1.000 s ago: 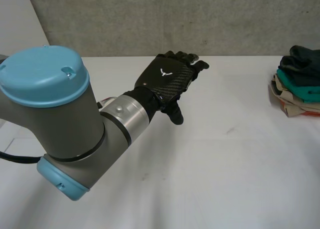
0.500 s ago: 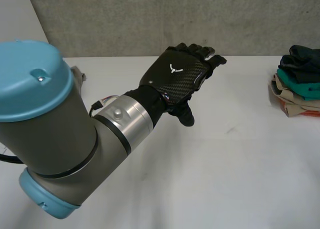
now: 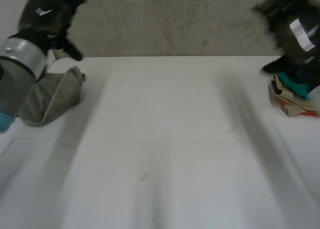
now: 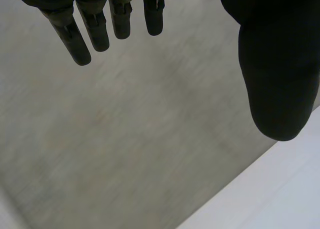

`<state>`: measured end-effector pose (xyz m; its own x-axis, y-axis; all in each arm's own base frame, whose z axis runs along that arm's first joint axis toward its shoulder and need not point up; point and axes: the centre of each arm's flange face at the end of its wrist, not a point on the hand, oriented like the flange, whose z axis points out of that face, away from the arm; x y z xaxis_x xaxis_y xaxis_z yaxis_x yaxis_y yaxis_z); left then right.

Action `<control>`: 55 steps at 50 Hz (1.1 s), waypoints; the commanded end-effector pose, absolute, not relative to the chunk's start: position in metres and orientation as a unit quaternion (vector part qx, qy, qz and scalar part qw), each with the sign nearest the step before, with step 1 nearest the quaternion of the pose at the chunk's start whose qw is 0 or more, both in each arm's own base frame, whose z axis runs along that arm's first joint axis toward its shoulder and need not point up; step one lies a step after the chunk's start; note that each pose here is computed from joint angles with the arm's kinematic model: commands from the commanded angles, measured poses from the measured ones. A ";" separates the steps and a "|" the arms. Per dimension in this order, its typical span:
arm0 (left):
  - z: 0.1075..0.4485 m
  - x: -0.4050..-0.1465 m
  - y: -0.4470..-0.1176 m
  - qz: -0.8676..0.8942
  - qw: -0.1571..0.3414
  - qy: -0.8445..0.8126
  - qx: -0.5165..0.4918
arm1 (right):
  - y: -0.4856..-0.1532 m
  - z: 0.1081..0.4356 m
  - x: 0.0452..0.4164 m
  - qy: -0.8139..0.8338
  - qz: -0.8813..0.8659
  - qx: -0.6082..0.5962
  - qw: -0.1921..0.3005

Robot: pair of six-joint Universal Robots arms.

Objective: Fold the laundry.

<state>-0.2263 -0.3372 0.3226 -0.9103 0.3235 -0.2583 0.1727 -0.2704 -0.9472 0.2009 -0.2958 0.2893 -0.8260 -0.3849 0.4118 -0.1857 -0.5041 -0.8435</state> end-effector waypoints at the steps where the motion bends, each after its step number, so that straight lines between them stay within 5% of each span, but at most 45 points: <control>1: 0.241 -0.142 -0.429 0.727 -0.054 -0.653 -0.204 | -0.269 0.220 0.231 0.579 -0.727 -0.359 0.089; 11: 0.122 -0.090 -0.493 0.648 -0.200 -0.662 -0.319 | -0.266 0.173 0.229 0.635 -0.656 -0.403 0.058; 18: 0.093 -0.092 -0.504 0.658 -0.163 -0.648 -0.349 | -0.265 0.170 0.228 0.640 -0.652 -0.403 0.059; 32: 0.104 -0.111 -0.508 0.695 -0.099 -0.645 -0.302 | -0.260 0.165 0.227 0.647 -0.644 -0.404 0.062; 40: 0.145 -0.152 -0.480 0.703 -0.062 -0.641 -0.300 | -0.262 0.169 0.227 0.643 -0.650 -0.402 0.058; 48: 0.241 -0.255 -0.371 0.730 0.138 -0.610 -0.275 | -0.276 0.183 0.214 0.648 -0.668 -0.364 0.012; 55: 0.224 -0.316 -0.292 0.682 0.223 -0.615 -0.329 | -0.278 0.193 0.208 0.652 -0.676 -0.344 -0.010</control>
<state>-0.2609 -0.3641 0.2369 -0.7997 0.5519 -0.2366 0.1414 -0.2099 -0.9674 0.2140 -0.2757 0.1837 -0.7350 -0.4857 0.4731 -0.4579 -0.1590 -0.8746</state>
